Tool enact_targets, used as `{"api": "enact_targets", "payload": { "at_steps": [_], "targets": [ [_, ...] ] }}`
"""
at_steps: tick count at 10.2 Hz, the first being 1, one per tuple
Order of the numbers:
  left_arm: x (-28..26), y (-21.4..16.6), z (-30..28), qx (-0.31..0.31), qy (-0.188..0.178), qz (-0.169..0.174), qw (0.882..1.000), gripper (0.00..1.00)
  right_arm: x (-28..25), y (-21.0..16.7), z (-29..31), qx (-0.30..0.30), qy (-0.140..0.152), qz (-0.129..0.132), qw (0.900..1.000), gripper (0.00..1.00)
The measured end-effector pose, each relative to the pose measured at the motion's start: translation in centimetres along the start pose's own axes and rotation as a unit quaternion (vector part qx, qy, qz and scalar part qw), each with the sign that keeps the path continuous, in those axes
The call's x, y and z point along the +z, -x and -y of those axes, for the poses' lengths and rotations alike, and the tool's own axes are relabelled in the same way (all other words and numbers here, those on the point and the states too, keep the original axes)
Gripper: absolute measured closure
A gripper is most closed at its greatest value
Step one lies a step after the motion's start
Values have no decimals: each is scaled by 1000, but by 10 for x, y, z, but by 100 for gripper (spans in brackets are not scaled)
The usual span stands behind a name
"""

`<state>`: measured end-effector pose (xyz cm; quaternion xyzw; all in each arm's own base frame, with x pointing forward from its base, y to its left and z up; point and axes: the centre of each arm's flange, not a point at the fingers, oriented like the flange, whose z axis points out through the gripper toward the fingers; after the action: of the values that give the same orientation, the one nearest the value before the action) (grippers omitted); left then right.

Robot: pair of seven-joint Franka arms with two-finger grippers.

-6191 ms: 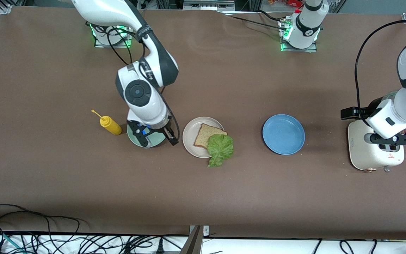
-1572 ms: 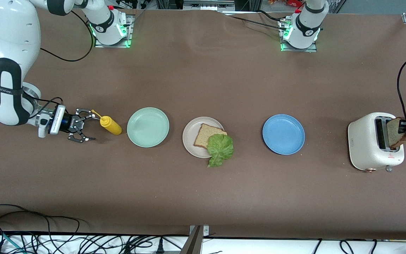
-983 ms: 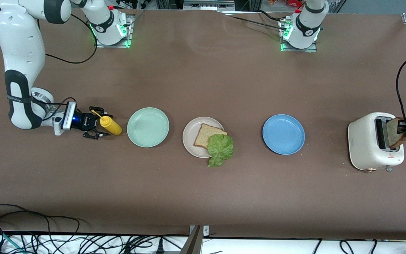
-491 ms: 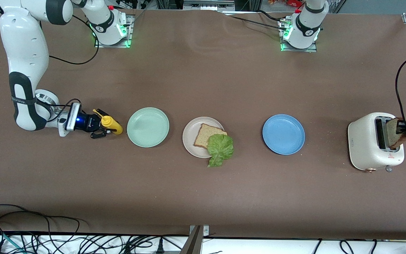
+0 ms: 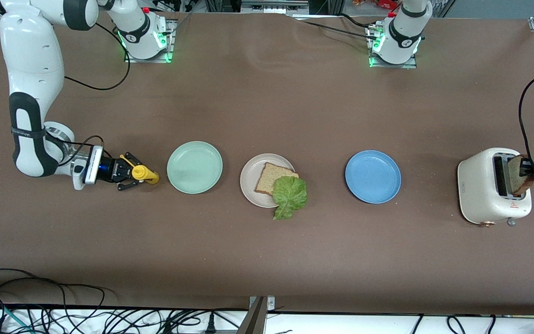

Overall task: Make sandwich on beige plate with both arms
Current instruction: 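Grasp the yellow mustard bottle with the right gripper, then carry the mustard bottle with the right gripper over the green plate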

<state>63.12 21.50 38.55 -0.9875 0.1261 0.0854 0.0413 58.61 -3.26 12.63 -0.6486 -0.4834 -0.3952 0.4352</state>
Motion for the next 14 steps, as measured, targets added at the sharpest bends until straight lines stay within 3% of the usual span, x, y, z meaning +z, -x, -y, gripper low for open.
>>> {"api": "enact_targets", "payload": {
  "at_steps": [1, 3, 6, 8, 10, 14],
  "targets": [
    [0, 0, 0, 0, 0, 0, 1000, 91, -2, -16, -6, 12, 1, 25, 1000, 91],
    [0, 0, -1, 0, 0, 0, 1000, 91, 0, -61, -14, 27, -1, 83, 996, 91],
    [0, 0, -1, 1, 0, 0, 1000, 91, 31, -147, -11, 44, 9, 190, 981, 91],
    [0, 0, -1, 1, 0, 0, 1000, 91, 61, -184, -3, 37, 20, 273, 961, 91],
    [0, 0, -1, 1, 0, 0, 1000, 91, 77, -188, 4, 51, 17, 343, 938, 91],
    [0, -1, -1, 1, 0, 1, 1000, 91, 122, -258, 16, 62, 39, 487, 870, 91]
  ]
}}
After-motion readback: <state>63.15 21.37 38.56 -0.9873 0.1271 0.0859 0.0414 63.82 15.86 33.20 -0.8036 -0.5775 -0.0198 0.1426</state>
